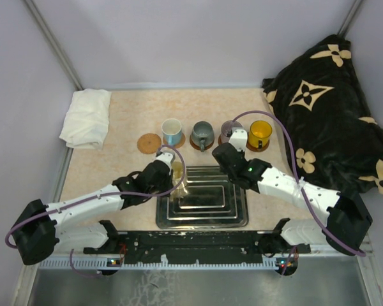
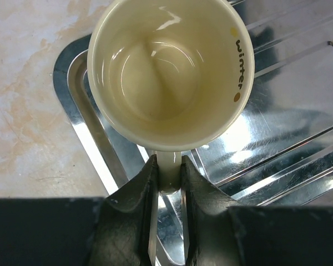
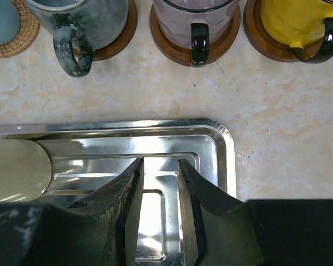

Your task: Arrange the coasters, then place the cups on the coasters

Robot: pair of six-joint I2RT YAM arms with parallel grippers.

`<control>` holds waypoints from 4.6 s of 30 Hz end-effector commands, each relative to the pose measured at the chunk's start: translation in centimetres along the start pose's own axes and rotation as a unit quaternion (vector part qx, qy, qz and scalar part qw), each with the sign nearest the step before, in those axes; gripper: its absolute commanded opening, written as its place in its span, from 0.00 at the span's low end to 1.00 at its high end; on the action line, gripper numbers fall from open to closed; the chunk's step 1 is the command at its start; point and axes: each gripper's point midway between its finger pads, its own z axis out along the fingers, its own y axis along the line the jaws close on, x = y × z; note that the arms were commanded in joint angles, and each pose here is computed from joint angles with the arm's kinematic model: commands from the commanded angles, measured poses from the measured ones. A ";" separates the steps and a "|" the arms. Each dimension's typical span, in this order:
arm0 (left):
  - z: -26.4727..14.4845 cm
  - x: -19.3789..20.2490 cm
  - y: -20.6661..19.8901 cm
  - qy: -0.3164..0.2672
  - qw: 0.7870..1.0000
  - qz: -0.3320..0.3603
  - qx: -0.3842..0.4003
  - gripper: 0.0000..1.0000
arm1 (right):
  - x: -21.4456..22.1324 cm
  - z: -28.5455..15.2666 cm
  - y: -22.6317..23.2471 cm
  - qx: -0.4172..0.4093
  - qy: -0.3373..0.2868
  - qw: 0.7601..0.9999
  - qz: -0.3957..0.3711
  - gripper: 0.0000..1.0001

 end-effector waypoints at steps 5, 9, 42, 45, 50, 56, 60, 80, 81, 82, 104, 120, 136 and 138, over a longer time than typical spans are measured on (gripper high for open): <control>-0.4 -0.3 0.3 -0.005 1.000 0.000 -0.010 0.14 | -1.2 0.2 0.1 -0.001 -0.025 0.999 0.030 0.32; -1.1 -1.2 0.6 -0.023 1.000 0.000 -0.021 0.10 | -1.2 0.3 0.1 -0.002 -0.025 0.999 0.028 0.32; -9.9 -13.6 6.7 -0.270 0.932 -0.040 -0.240 0.05 | 1.5 1.9 -0.3 0.005 -0.007 1.000 0.003 0.31; -10.0 -13.8 7.7 -0.292 0.917 -0.052 -0.267 0.06 | 1.7 1.9 -0.5 0.006 -0.007 1.000 0.001 0.31; -8.5 -14.2 8.9 -0.308 0.909 -0.072 -0.270 0.05 | 2.0 2.0 -0.5 0.004 -0.006 1.000 -0.005 0.31; -6.6 -14.9 11.7 -0.316 0.910 -0.096 -0.250 0.02 | 2.1 2.1 -0.8 0.007 -0.009 1.000 -0.009 0.31; -6.2 -16.1 13.1 -0.339 0.904 -0.090 -0.245 0.00 | 2.3 2.2 -0.9 0.007 -0.010 1.000 -0.011 0.31; -2.6 -19.5 14.3 -0.420 0.878 -0.059 -0.220 0.00 | 2.9 3.4 0.1 0.000 0.000 0.999 -0.035 0.31; -2.5 -19.7 14.4 -0.421 0.877 -0.059 -0.221 0.00 | 2.9 3.5 0.2 -0.001 0.002 0.999 -0.035 0.31; -2.3 -20.0 14.4 -0.425 0.876 -0.058 -0.220 0.00 | 3.0 3.5 0.4 -0.003 0.004 0.999 -0.036 0.31; 0.4 -21.8 16.1 -0.435 0.868 -0.053 -0.234 0.00 | 3.3 4.7 2.4 -0.017 0.028 0.998 -0.046 0.29; 1.8 -21.5 16.2 -0.432 0.871 -0.058 -0.228 0.00 | 3.3 4.3 2.2 -0.016 0.033 0.998 -0.045 0.29; 2.7 -21.1 16.6 -0.425 0.871 -0.057 -0.239 0.00 | 3.9 4.6 2.6 -0.022 0.043 0.998 -0.044 0.28; 2.8 -20.8 16.7 -0.422 0.872 -0.058 -0.241 0.00 | 4.0 4.6 2.6 -0.023 0.044 0.998 -0.044 0.28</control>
